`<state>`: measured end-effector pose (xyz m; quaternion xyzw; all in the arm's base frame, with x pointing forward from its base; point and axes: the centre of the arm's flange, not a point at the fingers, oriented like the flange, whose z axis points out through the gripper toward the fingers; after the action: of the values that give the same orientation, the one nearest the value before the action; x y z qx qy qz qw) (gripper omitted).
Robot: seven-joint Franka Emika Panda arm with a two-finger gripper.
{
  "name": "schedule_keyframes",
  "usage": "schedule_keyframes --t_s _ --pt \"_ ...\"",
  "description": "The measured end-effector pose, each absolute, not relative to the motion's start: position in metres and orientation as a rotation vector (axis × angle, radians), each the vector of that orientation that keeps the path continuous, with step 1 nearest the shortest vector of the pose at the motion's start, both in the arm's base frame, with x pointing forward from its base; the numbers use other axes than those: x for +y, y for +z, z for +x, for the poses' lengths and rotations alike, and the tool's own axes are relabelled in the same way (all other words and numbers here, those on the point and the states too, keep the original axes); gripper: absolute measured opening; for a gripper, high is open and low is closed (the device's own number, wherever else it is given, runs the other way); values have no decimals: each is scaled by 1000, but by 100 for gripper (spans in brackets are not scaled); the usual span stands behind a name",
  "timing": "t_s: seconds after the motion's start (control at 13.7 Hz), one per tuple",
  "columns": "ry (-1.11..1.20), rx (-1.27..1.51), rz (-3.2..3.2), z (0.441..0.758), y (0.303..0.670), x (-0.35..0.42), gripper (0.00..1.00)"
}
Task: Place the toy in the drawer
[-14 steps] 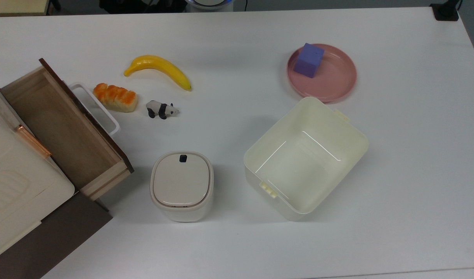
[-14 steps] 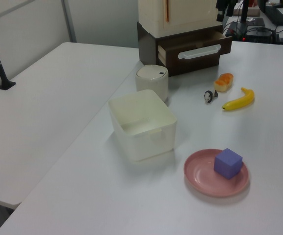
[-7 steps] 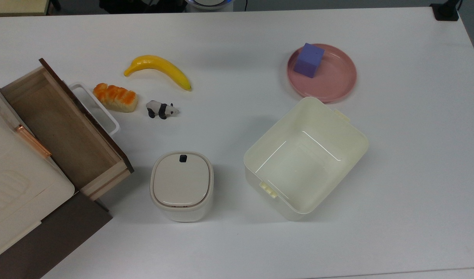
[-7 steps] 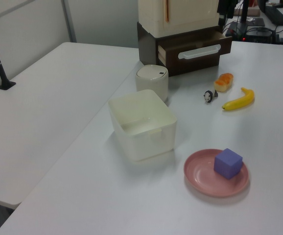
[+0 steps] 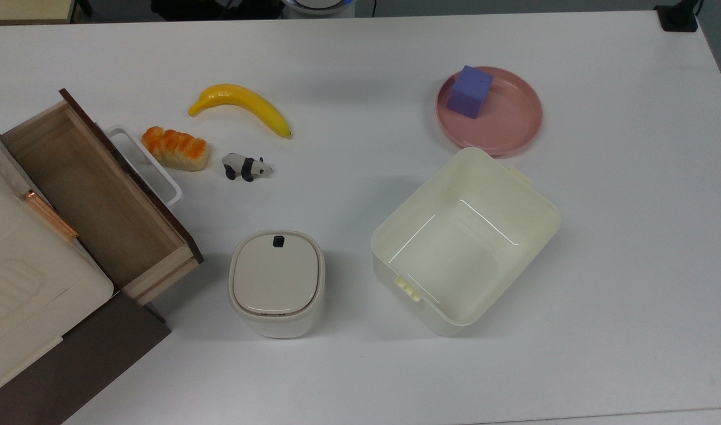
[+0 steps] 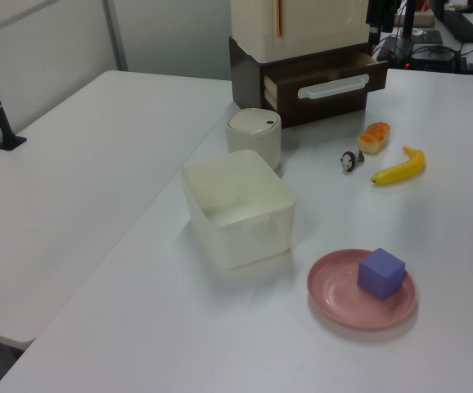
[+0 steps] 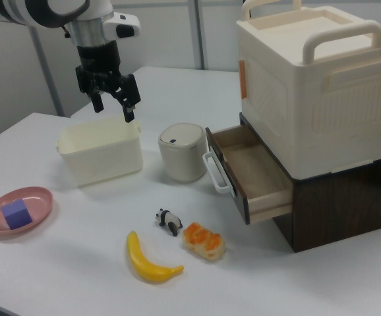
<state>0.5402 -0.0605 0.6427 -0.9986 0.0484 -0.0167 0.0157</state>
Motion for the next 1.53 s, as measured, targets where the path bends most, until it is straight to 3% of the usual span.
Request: schedule_keyframes --t_s 0.73,0.88,1.1,1.53 --pt "-44 -7 -3115 538 642 -72 100" --pt "4 -162 -3146 536 635 -74 100" --pt "124 -434 -3150 535 612 -75 100" --pt "555 -895 -3154 566 515 -74 100"
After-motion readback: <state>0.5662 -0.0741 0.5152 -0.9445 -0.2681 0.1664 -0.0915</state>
